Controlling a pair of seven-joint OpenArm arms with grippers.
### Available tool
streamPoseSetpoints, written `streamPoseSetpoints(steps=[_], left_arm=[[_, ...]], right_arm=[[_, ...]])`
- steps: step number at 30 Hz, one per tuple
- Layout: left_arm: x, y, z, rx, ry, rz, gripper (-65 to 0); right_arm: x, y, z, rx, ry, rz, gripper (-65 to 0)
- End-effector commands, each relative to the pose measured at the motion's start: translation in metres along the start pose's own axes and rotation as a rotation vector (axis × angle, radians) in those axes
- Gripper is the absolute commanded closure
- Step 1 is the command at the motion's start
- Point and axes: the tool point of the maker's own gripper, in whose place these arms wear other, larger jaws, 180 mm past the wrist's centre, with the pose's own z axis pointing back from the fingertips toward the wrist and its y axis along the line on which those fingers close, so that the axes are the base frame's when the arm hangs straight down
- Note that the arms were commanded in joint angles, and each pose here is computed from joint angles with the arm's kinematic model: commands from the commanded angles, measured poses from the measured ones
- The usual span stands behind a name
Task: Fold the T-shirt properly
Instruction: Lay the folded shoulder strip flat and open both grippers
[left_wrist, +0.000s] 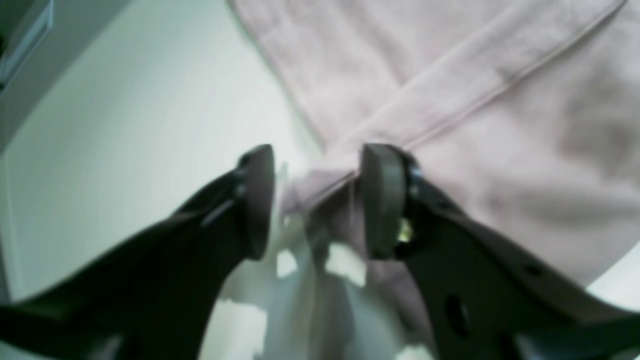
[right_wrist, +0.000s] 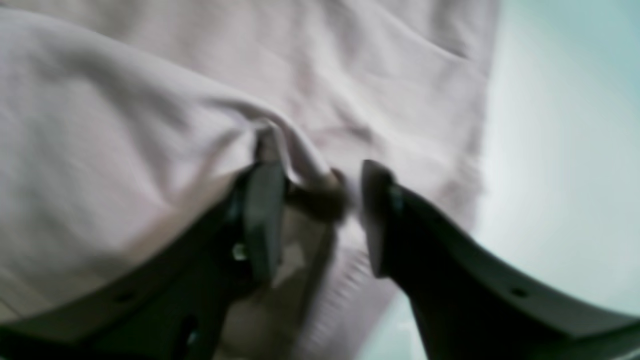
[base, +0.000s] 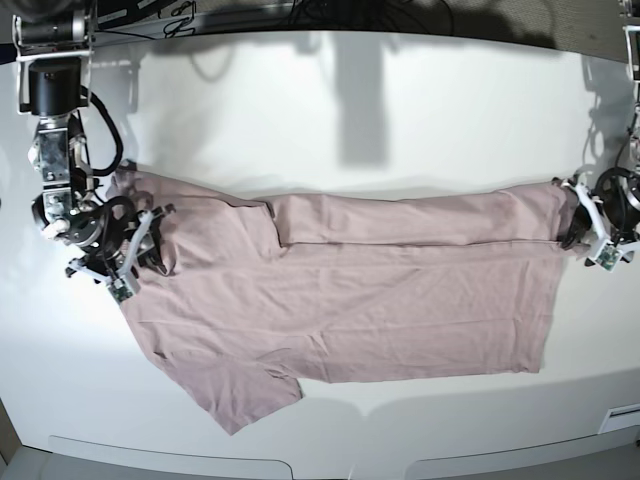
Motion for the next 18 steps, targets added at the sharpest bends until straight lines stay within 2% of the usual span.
streamPoseSetpoints(steps=[1, 4, 7, 9, 13, 14, 18], left_arm=[[0.012, 0.026, 0.007, 0.048, -0.027, -0.007, -29.2], [0.010, 0.042, 0.016, 0.066, -0.019, 0.083, -29.2], [0.023, 0.055, 0.025, 0.063, -0.094, 0.272, -28.6], [0.034, 0.055, 0.027, 0.042, -0.140, 0.380, -23.6], [0.041, 0.032, 0.018, -0.017, -0.135, 0.449, 0.0], [0.040, 0.024, 0.014, -0.030, -0.127, 0.460, 0.0], [0.044, -0.006, 0.000, -0.075, -0.145, 0.516, 0.0]], right_arm=[[0.016, -0.023, 0.008, -0.039, -0.044, -0.003, -27.0], [0.014, -0.035, 0.017, -0.037, -0.036, -0.052, -27.0], [0.022, -0.031, 0.023, 0.011, -0.044, -0.146, -26.5], [0.029, -0.021, 0.025, 0.059, -0.045, -0.203, -21.1], [0.032, -0.004, 0.022, 0.111, -0.026, -0.243, -2.4], [0.033, 0.001, 0.020, 0.119, -0.028, -0.249, 0.0], [0.042, 0.019, 0.013, 0.151, -0.058, -0.275, 0.0]])
